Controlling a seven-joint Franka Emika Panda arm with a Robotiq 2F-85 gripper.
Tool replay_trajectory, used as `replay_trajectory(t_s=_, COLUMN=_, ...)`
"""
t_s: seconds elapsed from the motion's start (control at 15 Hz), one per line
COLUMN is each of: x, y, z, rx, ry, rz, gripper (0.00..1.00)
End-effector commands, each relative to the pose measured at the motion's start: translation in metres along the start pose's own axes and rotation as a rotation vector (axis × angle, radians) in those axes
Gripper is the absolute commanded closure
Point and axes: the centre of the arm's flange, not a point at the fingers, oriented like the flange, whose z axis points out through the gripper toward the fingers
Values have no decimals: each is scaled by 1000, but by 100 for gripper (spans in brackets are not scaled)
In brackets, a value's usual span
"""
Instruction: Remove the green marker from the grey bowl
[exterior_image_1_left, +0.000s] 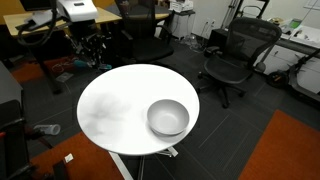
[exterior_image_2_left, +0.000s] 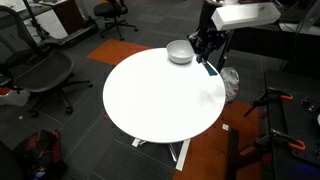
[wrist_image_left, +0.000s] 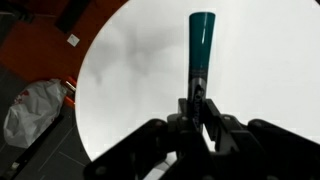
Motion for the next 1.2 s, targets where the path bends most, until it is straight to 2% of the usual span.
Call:
replay_trajectory(t_s=0.0, x=-21, y=-3, z=27, rx=27, ry=61, rz=37, gripper=95)
replay_trajectory(t_s=0.6, x=-30, y=-18, z=96, rx=23, ry=85, rz=81, gripper=95)
replay_trajectory(t_s=1.13, x=-26, y=-20, z=155, rx=-1, ry=41, rz=101, gripper=95)
